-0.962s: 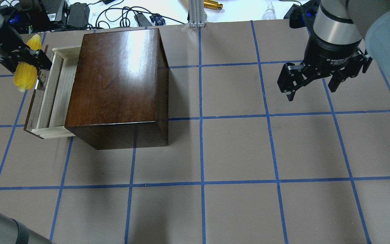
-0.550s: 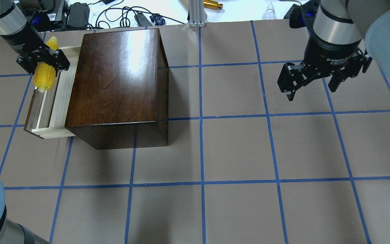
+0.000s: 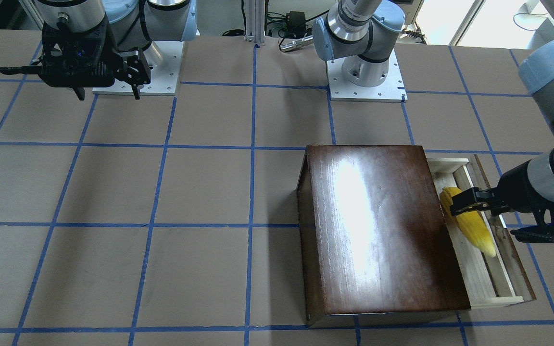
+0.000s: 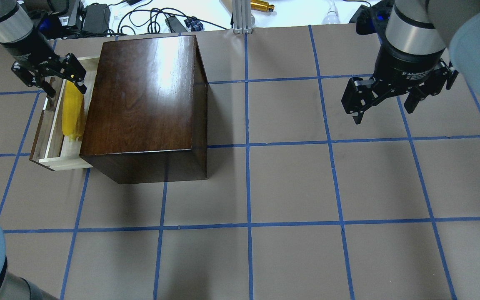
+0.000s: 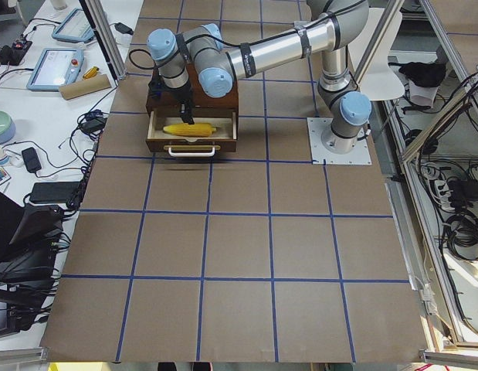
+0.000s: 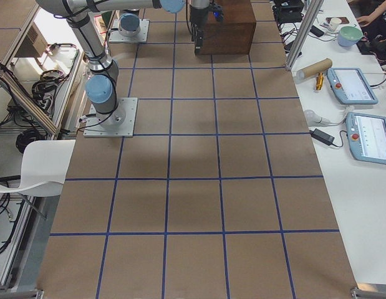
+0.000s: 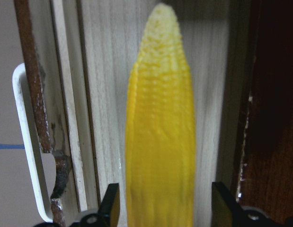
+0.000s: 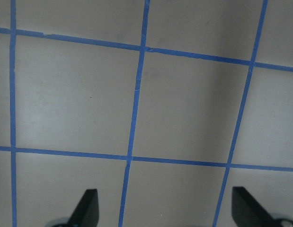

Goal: Open drawer and put corn inside
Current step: 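Open the left gripper to drop the corn into the drawer and raise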

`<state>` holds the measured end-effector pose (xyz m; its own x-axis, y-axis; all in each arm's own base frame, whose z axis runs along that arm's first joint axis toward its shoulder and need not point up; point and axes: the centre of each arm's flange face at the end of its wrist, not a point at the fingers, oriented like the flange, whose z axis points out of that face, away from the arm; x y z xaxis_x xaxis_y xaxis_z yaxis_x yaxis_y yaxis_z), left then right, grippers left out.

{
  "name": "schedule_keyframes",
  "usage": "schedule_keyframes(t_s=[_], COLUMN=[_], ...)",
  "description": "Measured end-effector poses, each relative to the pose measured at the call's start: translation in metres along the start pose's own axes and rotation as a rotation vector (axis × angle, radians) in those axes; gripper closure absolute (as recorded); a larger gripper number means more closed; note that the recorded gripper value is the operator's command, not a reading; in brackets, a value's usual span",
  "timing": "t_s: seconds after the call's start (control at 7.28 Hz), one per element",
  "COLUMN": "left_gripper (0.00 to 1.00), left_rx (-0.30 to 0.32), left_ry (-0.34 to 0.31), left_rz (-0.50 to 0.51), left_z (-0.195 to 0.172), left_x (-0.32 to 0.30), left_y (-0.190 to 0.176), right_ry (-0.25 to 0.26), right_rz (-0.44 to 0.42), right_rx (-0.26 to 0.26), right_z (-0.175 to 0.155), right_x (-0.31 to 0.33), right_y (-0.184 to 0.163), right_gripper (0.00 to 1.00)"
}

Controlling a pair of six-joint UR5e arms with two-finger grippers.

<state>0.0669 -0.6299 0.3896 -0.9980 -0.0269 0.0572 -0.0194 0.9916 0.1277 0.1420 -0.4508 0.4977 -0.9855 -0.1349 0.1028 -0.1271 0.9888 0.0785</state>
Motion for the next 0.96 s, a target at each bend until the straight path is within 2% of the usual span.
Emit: schedule_keyframes(t_s=[0.41, 0.69, 0.96], left_gripper=[0.0, 0.0, 0.0], left_rx=[0.03, 0.044, 0.053], left_ry=[-0.012, -0.026, -0.038], left_rz=[0.021, 0.012, 0.003], left_z=[-0.05, -0.075, -0.081], left_x=[0.032, 0.096, 0.168], left_y=[0.036, 0.066, 0.095], right_ry=[0.001, 0.0, -0.001], right_rz=[0.0, 0.0, 0.0], right_rx=[0.0, 0.001, 0.001], right_z=[0.0, 0.0, 0.0], right_x=[0.0, 0.0, 0.0], right_y=[0.0, 0.0, 0.0], right_gripper=[0.0, 0.0, 0.0])
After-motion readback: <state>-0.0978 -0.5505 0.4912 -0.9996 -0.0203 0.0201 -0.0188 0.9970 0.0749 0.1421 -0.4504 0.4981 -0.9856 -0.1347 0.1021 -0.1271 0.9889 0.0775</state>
